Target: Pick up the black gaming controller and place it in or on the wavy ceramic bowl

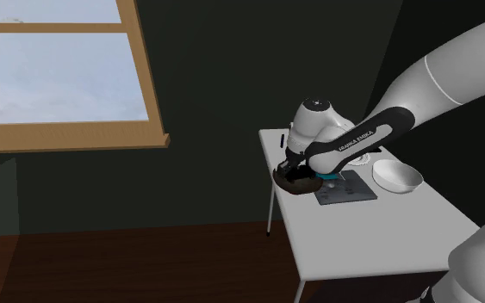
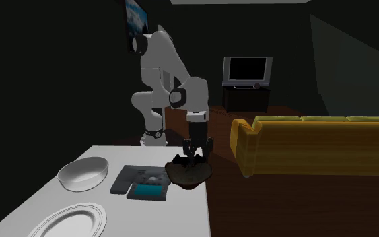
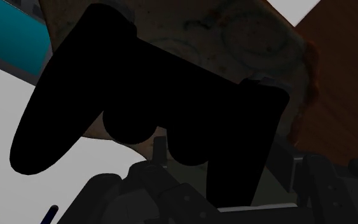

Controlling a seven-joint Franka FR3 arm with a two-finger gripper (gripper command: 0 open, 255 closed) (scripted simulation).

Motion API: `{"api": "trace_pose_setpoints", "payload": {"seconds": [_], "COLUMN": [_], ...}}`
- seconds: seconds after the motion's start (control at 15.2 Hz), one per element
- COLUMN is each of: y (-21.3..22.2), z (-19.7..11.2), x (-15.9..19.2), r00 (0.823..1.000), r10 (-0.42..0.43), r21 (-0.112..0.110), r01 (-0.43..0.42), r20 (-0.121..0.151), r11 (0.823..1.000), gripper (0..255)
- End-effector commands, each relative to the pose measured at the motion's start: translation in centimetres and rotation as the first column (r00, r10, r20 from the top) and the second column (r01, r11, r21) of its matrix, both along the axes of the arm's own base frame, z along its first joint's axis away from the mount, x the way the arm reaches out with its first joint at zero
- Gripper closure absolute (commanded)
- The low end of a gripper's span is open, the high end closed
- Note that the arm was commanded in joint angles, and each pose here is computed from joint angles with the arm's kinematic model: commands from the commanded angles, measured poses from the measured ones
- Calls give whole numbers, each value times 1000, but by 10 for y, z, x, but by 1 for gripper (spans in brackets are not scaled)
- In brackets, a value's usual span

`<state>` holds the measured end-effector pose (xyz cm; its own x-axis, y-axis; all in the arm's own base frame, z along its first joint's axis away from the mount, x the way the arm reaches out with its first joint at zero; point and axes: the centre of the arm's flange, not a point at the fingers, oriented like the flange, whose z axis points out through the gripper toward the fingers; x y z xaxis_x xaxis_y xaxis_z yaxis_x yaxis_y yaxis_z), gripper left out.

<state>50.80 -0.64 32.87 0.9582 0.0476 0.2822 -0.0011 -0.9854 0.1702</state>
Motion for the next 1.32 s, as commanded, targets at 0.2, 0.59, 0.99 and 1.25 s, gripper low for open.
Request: {"api": "trace_pose_setpoints", "payload": {"seconds": [0.2, 0.59, 0.99, 1.25], "y": [0, 0, 8, 8], "z": [-2, -2, 45, 45], "x": [0, 0, -15, -15], "r00": [1000, 1000, 1000, 1000], "r10": [0, 0, 0, 0], "r21": [0, 0, 0, 0], "r01": [0, 0, 0, 0], "r20": [1, 1, 1, 1], "r11": [1000, 1000, 1000, 1000], "gripper": [255, 0, 0, 0]}}
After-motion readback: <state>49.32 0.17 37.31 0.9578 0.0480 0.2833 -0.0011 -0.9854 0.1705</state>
